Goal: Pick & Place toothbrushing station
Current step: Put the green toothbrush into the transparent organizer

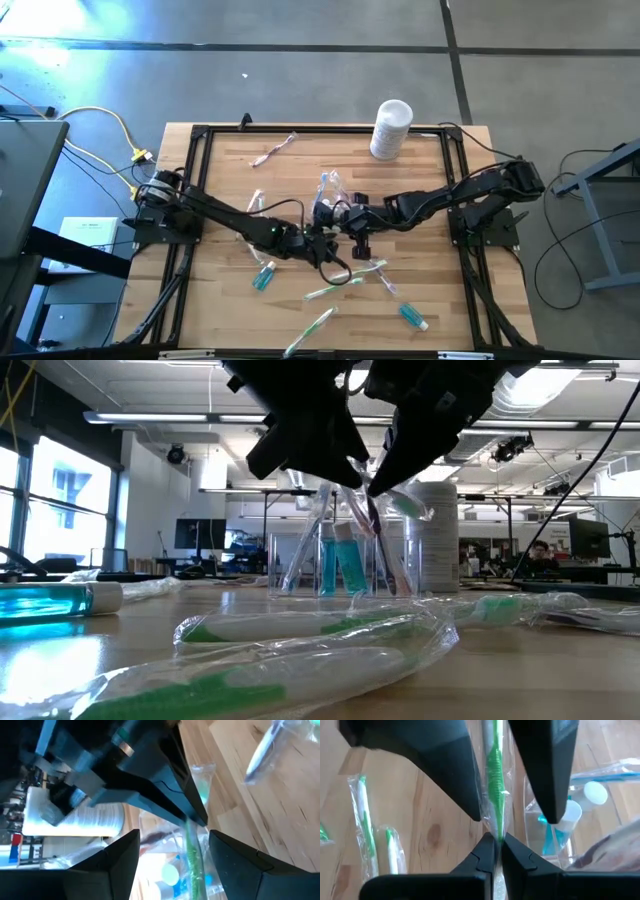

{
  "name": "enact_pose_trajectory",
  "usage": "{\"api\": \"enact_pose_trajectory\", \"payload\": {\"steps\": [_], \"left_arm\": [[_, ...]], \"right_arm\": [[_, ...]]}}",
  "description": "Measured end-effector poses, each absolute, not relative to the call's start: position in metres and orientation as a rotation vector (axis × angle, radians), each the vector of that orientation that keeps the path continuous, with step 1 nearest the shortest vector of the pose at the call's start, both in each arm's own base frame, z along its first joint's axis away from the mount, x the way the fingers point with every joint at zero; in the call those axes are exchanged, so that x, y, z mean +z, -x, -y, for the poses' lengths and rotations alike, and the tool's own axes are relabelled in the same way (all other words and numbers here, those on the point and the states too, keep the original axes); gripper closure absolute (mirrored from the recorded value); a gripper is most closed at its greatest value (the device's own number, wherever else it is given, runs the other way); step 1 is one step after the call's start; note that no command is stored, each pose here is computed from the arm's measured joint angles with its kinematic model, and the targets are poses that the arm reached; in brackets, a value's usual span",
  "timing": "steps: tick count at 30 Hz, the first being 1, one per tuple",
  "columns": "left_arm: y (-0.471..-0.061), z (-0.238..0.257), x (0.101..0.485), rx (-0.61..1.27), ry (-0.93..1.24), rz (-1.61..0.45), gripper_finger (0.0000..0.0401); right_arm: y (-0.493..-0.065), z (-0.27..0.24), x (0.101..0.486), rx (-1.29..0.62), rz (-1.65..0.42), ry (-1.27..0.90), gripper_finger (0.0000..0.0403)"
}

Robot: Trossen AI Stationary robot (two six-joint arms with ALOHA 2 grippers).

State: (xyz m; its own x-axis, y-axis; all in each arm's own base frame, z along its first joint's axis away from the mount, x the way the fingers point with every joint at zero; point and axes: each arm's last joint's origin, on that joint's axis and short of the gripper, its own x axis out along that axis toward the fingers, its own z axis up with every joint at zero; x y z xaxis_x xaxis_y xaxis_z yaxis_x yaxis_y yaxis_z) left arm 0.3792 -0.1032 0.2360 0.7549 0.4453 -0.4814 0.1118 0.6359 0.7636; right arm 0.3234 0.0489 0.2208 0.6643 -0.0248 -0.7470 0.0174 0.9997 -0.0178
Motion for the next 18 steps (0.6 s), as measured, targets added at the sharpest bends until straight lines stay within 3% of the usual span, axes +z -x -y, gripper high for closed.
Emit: {"api": "enact_pose_trajectory", "payload": {"steps": [18], "left_arm": [[-0.378, 0.103, 0.235, 0.23, -0.877, -0.722, 0.0182]], "right_arm": [[-0.326, -0.071, 0.237, 0.02, -0.799, 0.065, 0.0394]]}}
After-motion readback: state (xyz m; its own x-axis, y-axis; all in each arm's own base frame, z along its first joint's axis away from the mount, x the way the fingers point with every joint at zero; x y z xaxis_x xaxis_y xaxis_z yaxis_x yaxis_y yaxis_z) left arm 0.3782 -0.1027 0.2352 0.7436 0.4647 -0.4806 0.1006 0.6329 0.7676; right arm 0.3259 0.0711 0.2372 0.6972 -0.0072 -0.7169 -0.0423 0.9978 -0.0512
